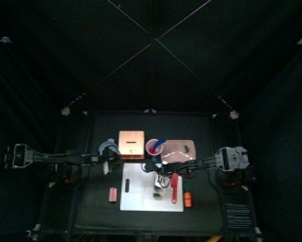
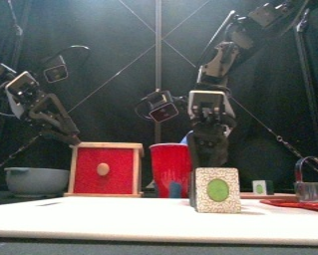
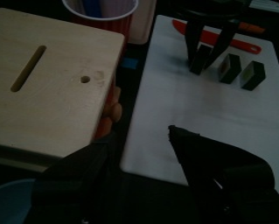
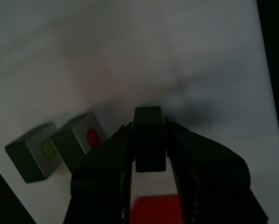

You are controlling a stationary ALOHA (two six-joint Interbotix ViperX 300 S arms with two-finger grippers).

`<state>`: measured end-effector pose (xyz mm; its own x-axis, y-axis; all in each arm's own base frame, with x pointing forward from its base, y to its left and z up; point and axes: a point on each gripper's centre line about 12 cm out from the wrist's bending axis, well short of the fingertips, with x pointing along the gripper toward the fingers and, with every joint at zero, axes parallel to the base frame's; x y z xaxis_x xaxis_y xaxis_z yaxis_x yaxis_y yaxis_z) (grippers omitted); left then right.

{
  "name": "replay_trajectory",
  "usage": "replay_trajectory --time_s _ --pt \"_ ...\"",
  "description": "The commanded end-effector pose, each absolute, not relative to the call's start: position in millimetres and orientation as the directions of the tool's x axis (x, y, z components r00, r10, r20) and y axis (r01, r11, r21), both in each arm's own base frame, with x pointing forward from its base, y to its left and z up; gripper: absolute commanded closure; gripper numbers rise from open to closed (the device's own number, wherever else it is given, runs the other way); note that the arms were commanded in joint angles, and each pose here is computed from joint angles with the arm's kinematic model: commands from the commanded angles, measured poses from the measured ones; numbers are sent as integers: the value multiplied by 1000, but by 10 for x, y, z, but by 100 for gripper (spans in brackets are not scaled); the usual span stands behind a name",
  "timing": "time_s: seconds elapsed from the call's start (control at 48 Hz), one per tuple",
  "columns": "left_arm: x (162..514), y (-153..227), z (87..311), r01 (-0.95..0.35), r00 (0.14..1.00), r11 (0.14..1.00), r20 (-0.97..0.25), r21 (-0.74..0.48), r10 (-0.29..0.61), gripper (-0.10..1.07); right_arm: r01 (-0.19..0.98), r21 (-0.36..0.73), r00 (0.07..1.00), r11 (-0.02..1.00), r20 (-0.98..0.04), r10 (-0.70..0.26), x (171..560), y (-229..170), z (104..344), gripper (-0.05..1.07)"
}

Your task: Place 2 cut sections into the bowl and 2 cut sections onto the plate

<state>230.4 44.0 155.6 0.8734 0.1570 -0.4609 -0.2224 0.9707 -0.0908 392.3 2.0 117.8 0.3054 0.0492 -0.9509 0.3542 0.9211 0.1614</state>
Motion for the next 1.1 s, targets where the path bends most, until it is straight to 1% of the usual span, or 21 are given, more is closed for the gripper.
replay_trajectory --time_s 0.0,0.146,0.229,0.354,0.458,0.521,0.604,0.854,1.0,1.083 --pt "2324 449 1588 -223 879 971 -450 -91 160 11 359 184 363 915 -931 45 3803 -35 1455 42" --pt "2316 451 1579 -225 878 970 -451 -92 161 11 429 198 387 881 -922 19 3455 -287 1635 42" --pt "2315 450 1578 -225 877 970 -453 -92 161 11 491 199 403 848 -915 -19 3202 -525 1711 42" --pt "2315 454 1579 -227 877 970 -451 -92 162 11 601 200 405 774 -911 -79 2903 -894 1686 42" --pt "2315 459 1579 -230 877 969 -451 -95 164 11 691 211 403 691 -906 -127 2754 -1206 1587 42" --pt "2311 458 1575 -236 876 966 -453 -102 166 11 720 214 402 661 -904 -145 2726 -1326 1543 42" --pt "2305 461 1568 -243 874 964 -455 -108 169 11 735 210 399 645 -903 -161 2735 -1427 1485 42" --pt "2292 465 1554 -250 871 962 -459 -113 172 11 740 160 331 653 -932 -147 2792 -1509 1242 42" --pt "2288 466 1549 -254 870 960 -461 -118 174 11 745 159 322 648 -936 -140 2784 -1508 1232 39" --pt "2291 468 1554 -256 871 959 -459 -120 175 11 739 162 338 654 -929 -152 2787 -1513 1299 34"
